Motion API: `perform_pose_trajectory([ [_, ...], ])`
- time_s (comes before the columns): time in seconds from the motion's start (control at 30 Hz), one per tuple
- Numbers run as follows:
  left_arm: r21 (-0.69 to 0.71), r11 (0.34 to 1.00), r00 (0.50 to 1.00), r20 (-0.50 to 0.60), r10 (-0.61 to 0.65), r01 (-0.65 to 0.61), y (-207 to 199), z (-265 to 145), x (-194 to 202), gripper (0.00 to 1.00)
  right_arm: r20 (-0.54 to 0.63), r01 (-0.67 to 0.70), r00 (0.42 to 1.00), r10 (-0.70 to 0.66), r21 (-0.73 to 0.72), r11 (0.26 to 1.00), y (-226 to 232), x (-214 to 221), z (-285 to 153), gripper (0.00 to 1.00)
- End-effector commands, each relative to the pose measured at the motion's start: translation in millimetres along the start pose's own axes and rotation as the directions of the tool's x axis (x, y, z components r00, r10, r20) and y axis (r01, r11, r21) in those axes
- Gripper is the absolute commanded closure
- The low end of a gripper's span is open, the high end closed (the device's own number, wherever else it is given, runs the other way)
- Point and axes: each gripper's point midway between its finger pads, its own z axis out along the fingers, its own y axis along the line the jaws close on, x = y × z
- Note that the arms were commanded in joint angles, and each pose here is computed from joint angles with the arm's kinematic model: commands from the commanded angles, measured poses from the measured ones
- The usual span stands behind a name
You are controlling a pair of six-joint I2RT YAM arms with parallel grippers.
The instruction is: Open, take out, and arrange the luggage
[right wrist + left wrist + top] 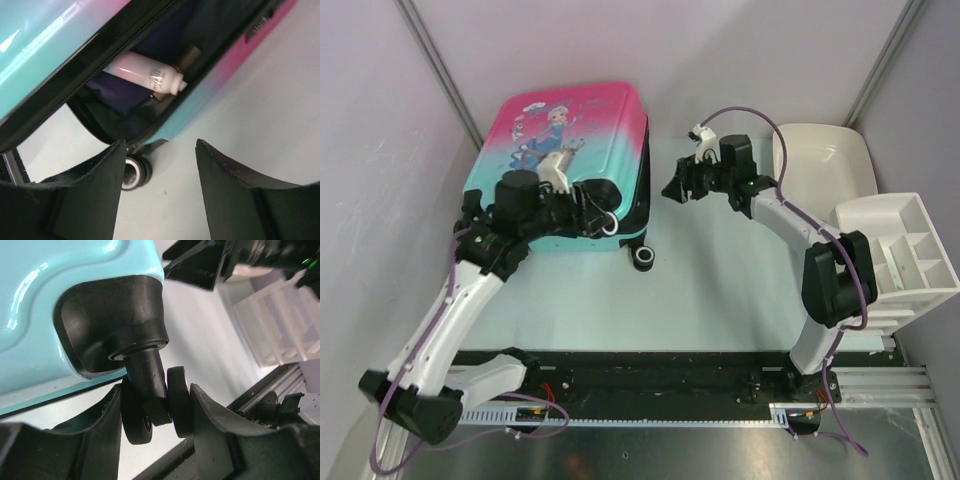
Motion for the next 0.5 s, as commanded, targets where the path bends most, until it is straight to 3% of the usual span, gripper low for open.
perform_pose_trajectory([
  [0.0, 0.181, 0.946, 0.927, 0.313, 0.205, -0.270, -50.2, -44.0, -67.9, 1.00, 0.147, 0.107, 0.985, -0.088, -0.131, 0.985, 37.0, -30.4, 22.0, 0.41],
  [0.13, 0.140, 0.944, 0.902, 0.364, 0.231, -0.298, -46.4, -61.9, -73.2, 0.98, 0.312, 0.230, 0.937, -0.156, -0.215, 0.949, 83.2, -67.5, 30.9, 0.45],
  [0.17, 0.121, 0.946, 0.896, 0.377, 0.236, -0.300, -42.7, -65.5, -75.2, 0.88, 0.337, 0.262, 0.925, -0.173, -0.239, 0.935, 102.7, -75.0, 33.2, 0.44],
  [0.2, 0.100, 0.948, 0.890, 0.386, 0.243, -0.302, -39.4, -67.6, -76.5, 0.50, 0.345, 0.266, 0.923, -0.172, -0.247, 0.932, 108.7, -77.2, 36.7, 0.43],
  [0.3, -0.016, 0.953, 0.849, 0.448, 0.278, -0.304, -24.9, -85.0, -90.5, 0.11, 0.370, 0.272, 0.916, -0.154, -0.292, 0.917, 131.0, -86.8, 44.8, 0.43],
  [0.37, -0.133, 0.940, 0.796, 0.503, 0.337, -0.314, -15.9, -105.1, -107.8, 0.02, 0.385, 0.277, 0.910, -0.151, -0.297, 0.914, 134.9, -92.7, 47.8, 0.43],
  [0.47, -0.318, 0.887, 0.702, 0.543, 0.461, -0.336, -6.0, -135.1, -141.1, 0.00, 0.402, 0.280, 0.904, -0.142, -0.309, 0.909, 141.9, -103.7, 54.5, 0.43],
])
